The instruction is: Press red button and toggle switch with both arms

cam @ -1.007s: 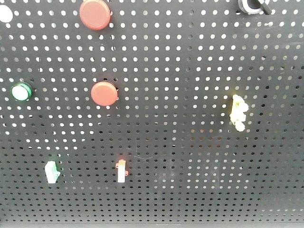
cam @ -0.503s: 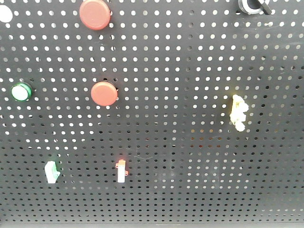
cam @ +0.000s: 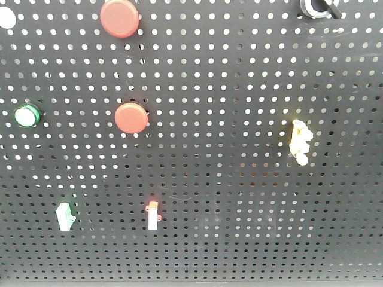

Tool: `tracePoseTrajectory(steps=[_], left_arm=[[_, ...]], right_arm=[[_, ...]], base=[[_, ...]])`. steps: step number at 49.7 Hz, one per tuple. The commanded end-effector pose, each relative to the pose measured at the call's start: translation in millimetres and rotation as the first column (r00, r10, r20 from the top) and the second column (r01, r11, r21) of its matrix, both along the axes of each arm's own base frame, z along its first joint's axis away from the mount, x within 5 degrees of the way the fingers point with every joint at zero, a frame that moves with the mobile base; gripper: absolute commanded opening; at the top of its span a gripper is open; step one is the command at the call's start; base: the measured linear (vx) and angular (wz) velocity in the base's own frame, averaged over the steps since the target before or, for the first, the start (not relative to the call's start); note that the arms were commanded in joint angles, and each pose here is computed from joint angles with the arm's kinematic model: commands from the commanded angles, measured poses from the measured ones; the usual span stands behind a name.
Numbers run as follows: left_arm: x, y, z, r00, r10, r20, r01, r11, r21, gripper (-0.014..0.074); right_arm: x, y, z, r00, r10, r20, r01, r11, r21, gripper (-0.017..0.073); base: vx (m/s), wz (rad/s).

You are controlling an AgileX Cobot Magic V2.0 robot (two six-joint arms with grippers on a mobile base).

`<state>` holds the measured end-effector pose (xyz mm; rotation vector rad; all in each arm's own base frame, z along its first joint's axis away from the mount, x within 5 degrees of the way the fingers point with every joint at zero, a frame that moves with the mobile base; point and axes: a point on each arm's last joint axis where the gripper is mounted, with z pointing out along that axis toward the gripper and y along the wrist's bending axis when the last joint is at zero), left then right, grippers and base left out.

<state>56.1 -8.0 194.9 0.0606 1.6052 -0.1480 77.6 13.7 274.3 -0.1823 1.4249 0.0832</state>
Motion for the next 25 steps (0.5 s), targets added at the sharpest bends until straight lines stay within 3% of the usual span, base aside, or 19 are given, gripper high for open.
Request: tracePoseTrajectory(steps=[1,3,9,16,25], left_arm=[[1,0.6,-5,0.999,0.008,0.043,-0.007,1.000,-0.010,0.0002],[1,0.6,-5,0.999,0.008,0.043,-0.007,1.000,-0.010,0.0002],[1,0.6,-5,0.999,0.008,0.043,-0.007,1.000,-0.010,0.0002],[1,0.6,-5,0.999,0.008,0.042,-0.007,1.000,-0.010,0.0002],[1,0.6,-5,0.999,0.008,0.042,-0.007,1.000,-0.010,0.0002]], right_arm=[[-4,-2,-12,1.000,-0.010,0.001,0.010,0.999,0.049,-0.0003],[-6,-3,-25,0.999,-0.020,-0.032,0.022,0.996,0.088,-0.0003],[-15,-9,-53,0.994,-0.093,-0.057,0.099,0.987,0.126,-0.0003],[-22,-14,-71,0.985,-0.165,-0.047,0.169,0.979,0.117,-0.0003],[-21,-15,-77,0.978,-0.174,-0.117,0.187,0.977,0.106,-0.0003]], base=[[0.00,0.00],[0.00,0.00],[0.00,0.00],[0.00,0.00],[0.00,0.00]])
